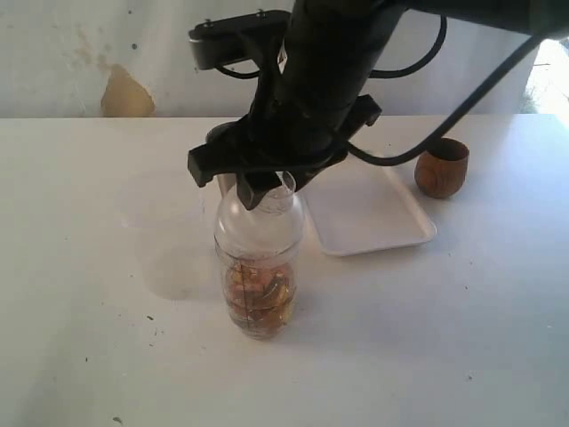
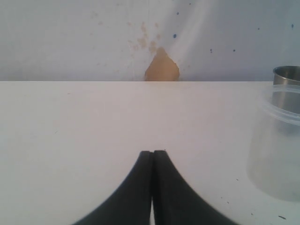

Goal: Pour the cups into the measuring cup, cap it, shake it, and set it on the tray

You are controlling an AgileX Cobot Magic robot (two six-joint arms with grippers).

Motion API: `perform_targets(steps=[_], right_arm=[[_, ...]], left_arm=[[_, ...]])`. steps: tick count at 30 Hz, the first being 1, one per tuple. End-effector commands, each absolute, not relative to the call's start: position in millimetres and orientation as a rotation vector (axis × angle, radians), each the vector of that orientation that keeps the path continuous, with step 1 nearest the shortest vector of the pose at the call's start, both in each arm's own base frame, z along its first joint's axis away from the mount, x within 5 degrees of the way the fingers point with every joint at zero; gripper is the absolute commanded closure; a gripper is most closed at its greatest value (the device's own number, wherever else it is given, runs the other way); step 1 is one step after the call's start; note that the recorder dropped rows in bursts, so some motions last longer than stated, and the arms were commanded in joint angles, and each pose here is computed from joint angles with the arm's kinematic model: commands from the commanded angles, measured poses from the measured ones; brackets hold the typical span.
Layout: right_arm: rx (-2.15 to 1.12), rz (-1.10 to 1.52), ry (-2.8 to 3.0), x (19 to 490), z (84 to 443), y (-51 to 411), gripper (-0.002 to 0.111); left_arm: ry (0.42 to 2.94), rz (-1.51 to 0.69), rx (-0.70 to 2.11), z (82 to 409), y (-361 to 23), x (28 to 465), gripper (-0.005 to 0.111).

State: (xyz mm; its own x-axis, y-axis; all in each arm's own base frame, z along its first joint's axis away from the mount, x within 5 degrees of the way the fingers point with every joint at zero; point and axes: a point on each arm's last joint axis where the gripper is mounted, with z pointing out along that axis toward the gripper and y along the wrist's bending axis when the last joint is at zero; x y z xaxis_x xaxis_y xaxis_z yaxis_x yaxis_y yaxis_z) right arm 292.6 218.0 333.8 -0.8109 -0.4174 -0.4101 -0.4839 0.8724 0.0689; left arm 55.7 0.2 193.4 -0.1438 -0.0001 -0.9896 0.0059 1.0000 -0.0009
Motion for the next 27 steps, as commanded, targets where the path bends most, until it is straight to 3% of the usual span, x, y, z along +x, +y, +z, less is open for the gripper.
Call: perform_targets(steps=[1, 27], right_arm=[[-0.657, 0.249, 2.610, 295.7, 336.0, 219.3, 0.108], [-0.659, 0.244, 2.619, 305.6, 320.3, 226.6, 0.108]], left_arm=[[1.716, -0.014, -0.001, 192.1, 0.0, 55.5, 0.107], [1.716, -0.014, -0.001, 192.1, 0.0, 55.5, 0.107]])
